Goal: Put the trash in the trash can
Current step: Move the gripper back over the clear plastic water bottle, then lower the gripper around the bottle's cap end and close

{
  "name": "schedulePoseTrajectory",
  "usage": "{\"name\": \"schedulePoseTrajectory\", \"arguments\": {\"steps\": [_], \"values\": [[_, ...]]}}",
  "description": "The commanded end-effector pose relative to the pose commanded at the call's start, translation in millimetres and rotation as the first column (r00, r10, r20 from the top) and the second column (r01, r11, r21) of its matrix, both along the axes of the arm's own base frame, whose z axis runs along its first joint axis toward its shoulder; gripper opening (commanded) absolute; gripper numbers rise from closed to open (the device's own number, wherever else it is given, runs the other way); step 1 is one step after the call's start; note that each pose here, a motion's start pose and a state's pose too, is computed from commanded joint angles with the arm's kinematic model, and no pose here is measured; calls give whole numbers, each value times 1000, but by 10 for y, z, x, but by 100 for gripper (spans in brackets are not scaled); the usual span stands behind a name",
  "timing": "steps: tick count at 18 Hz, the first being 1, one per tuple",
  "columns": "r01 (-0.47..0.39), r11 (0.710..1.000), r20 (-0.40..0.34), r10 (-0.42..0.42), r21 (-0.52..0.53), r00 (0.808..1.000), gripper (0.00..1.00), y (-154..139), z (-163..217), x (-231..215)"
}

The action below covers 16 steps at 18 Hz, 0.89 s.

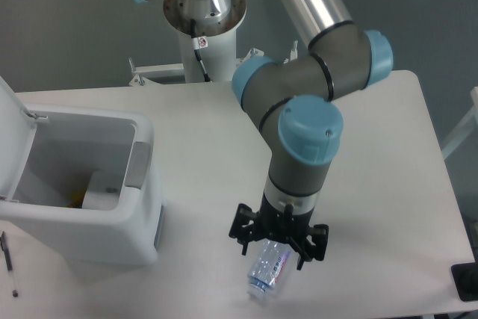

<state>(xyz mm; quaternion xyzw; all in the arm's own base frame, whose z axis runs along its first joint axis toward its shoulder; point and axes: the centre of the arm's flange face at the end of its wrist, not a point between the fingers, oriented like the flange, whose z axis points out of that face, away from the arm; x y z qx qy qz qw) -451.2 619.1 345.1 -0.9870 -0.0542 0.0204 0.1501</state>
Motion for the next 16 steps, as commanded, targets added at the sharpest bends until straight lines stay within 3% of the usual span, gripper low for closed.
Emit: {"name": "schedulePoseTrajectory", "arguments": {"steps": [2,6,13,16], "values": [[8,1000,-19,-8,9,1000,100,14,-49,-4],[104,991,-60,-109,-88,992,100,220,-447,0],[120,985,-40,-126,-126,991,100,409,-861,6],[127,973,-60,-141,-192,988,100,486,-1083,75]]}}
